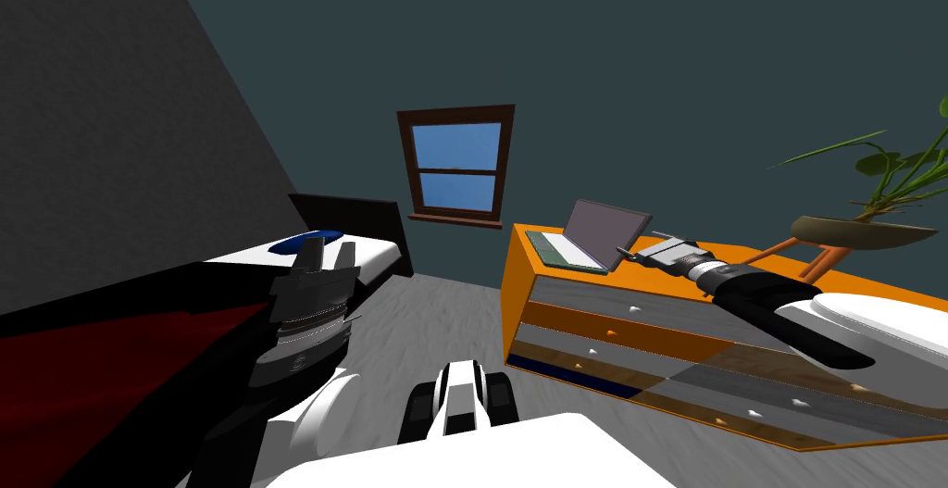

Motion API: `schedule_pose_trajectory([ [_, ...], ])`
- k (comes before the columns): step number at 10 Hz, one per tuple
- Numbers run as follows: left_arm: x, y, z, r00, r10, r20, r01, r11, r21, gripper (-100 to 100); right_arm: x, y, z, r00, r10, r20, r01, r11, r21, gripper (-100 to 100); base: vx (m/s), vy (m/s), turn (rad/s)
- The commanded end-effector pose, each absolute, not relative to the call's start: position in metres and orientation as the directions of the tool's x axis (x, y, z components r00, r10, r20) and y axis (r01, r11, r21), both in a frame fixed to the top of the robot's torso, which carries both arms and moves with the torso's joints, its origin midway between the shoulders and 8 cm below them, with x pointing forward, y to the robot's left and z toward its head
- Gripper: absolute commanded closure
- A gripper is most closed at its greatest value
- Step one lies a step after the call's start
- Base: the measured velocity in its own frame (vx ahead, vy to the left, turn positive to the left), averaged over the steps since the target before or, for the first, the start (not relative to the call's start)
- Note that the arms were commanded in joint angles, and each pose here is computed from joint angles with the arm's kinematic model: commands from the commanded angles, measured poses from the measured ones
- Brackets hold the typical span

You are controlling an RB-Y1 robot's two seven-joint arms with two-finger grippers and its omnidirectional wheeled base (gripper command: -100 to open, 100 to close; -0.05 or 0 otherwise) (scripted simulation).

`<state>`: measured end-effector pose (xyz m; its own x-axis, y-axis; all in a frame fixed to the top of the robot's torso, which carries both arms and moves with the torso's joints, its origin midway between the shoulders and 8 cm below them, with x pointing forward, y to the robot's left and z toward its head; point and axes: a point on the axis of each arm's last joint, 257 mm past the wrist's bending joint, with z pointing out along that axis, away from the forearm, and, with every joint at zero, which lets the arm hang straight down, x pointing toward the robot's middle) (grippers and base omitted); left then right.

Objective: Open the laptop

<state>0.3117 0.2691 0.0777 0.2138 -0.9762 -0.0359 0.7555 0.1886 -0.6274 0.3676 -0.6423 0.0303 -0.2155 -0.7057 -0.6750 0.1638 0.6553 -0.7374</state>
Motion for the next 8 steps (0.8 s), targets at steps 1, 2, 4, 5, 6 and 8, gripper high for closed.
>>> schedule_pose_trajectory([
  [1, 0.312, 0.269, 0.078, 0.214, -0.976, -0.036, 0.756, 0.189, -0.627, 0, 0.367, -0.640, 0.027, -0.235, -0.753, -0.615, 0.149, 0.597, -0.788, 100, 0.007, 0.027, 0.024],
  [2, 0.312, 0.269, 0.078, 0.214, -0.976, -0.036, 0.756, 0.189, -0.627, 0, 0.367, -0.639, 0.026, -0.243, -0.775, -0.583, 0.141, 0.567, -0.812, 100, 0.015, 0.052, 0.021],
  [4, 0.312, 0.269, 0.078, 0.214, -0.976, -0.036, 0.756, 0.188, -0.627, 0, 0.367, -0.636, 0.024, -0.258, -0.816, -0.518, 0.124, 0.504, -0.855, 100, 0.010, 0.050, 0.017],
  [5, 0.312, 0.269, 0.078, 0.214, -0.976, -0.036, 0.756, 0.188, -0.627, 0, 0.367, -0.634, 0.023, -0.264, -0.834, -0.484, 0.116, 0.471, -0.874, 100, 0.008, 0.039, 0.014],
  [6, 0.312, 0.269, 0.078, 0.214, -0.976, -0.036, 0.756, 0.189, -0.627, 0, 0.367, -0.633, 0.022, -0.270, -0.851, -0.450, 0.107, 0.438, -0.893, 100, 0.004, 0.037, 0.018],
  [8, 0.312, 0.269, 0.078, 0.214, -0.976, -0.036, 0.756, 0.189, -0.627, 0, 0.366, -0.629, 0.020, -0.279, -0.882, -0.379, 0.090, 0.369, -0.925, 100, 0.006, 0.040, 0.017],
])
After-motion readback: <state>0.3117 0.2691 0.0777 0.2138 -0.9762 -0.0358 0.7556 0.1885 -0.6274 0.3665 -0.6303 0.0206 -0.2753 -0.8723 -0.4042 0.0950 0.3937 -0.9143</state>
